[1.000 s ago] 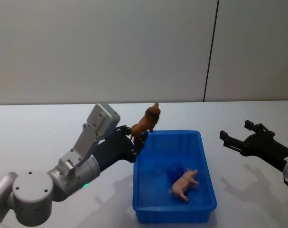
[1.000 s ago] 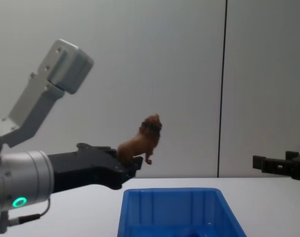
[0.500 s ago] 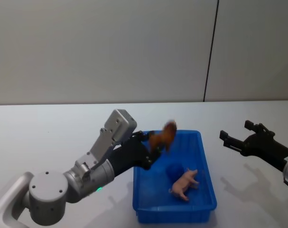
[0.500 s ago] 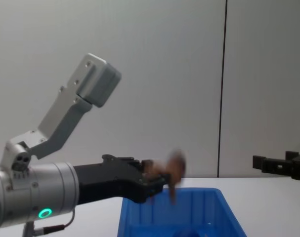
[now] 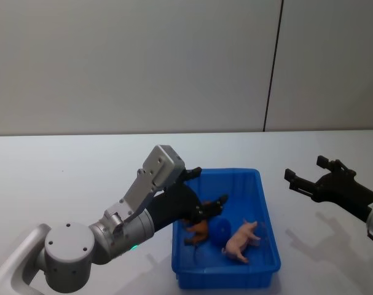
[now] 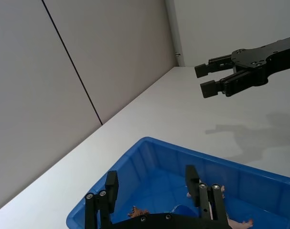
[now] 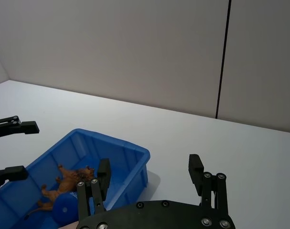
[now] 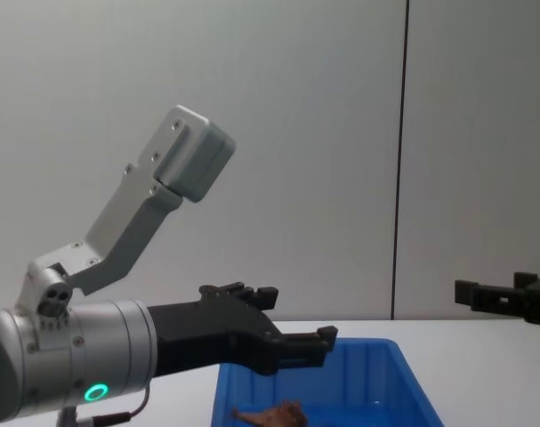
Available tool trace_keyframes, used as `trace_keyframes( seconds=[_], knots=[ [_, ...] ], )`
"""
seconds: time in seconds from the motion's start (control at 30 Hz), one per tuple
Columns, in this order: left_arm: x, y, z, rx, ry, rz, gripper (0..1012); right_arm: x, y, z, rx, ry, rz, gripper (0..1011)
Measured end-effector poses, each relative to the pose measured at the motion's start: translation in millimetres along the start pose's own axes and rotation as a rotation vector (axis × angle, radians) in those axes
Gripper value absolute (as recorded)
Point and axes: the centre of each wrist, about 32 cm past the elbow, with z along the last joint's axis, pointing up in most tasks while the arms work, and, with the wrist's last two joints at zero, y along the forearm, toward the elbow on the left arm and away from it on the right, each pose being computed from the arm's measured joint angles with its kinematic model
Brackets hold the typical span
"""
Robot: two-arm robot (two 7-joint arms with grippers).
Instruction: Pick up the two dolls from the table and place them into the box.
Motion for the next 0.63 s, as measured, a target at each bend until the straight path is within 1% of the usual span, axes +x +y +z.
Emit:
trace_keyframes(
  seconds=[0.1,0.17,0.2,0.43,0.63],
  knots=[
    [-0.8,1.0,-0.1,-0.007,-0.004,0.0,939,0.0,0.0,0.0,0.0,0.0,0.0,1001],
    [-1.2,2.0,0.0,-0.013,-0.007,0.004,964,0.0,0.0,0.0,0.0,0.0,0.0,1001],
    [-1.7,3.4,0.2,-0.021,-0.011,0.01,1001,0.0,0.0,0.0,0.0,0.0,0.0,1001],
    [-2.4,9.7,2.0,-0.052,-0.022,0.038,1001,0.0,0.0,0.0,0.0,0.0,0.0,1001],
    [-2.8,13.2,3.1,-0.069,-0.027,0.052,1001,0.0,0.0,0.0,0.0,0.0,0.0,1001]
  ],
)
